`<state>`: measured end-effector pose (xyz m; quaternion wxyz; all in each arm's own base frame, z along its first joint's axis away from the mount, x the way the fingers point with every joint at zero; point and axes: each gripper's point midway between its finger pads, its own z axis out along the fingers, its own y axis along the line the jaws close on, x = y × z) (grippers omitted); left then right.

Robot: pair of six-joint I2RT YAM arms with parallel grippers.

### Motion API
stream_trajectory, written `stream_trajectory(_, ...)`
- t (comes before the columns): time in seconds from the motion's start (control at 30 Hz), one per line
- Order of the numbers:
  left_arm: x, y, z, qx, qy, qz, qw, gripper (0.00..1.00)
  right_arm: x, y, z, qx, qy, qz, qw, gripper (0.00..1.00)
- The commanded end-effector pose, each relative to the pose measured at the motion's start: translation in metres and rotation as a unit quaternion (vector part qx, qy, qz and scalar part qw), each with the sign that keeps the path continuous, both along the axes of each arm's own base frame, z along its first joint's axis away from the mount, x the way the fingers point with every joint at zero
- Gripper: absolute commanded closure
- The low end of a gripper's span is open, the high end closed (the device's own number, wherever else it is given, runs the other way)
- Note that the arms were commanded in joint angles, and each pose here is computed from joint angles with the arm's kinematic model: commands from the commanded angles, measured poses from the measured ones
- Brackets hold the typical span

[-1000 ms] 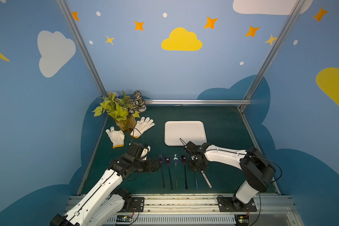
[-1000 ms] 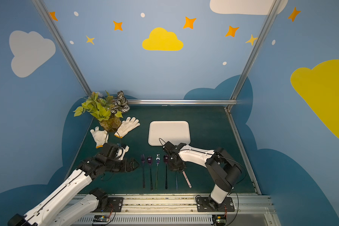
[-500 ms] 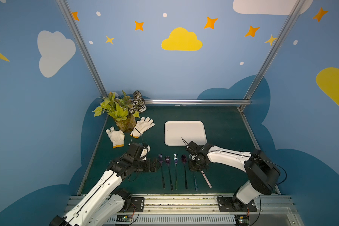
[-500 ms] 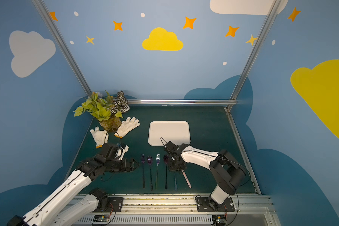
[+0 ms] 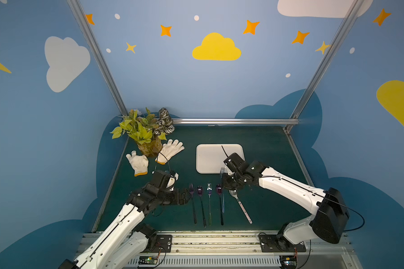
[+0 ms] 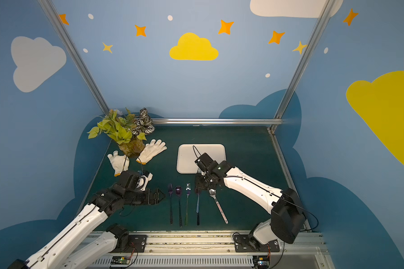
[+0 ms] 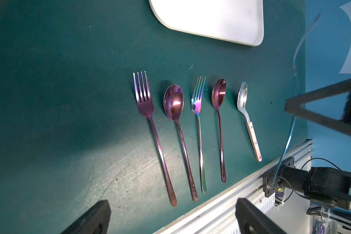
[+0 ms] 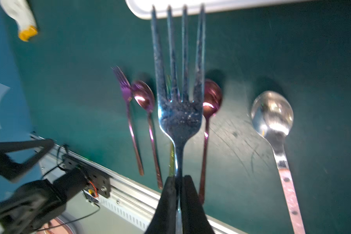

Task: Set the spoon and fork side by side
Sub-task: Pick up the fork at the center of the board, then place the fork on the tray.

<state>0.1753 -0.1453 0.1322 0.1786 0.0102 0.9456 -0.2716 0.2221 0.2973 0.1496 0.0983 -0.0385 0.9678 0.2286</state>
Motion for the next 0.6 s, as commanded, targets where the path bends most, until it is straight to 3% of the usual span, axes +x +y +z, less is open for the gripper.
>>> stream_trajectory(0.0,-0.002,0.001,-0.002,0.002,0.003,0.0,1.0,0.0,0.035,0.015,0.007,-0.019,-0.025,-0.015,0.999,1.0)
stream_trajectory(0.33,-0.003,0.001,-0.002,0.001,0.002,0.0,1.0,0.0,0.15,0.072,-0.018,-0.035,-0.064,0.0,0.997,1.0)
stream_trajectory(0.57,-0.004,0.0,-0.001,-0.001,0.0,-0.001,1.0,0.0,0.202,0.094,-0.032,-0.035,-0.093,-0.002,0.995,1.0)
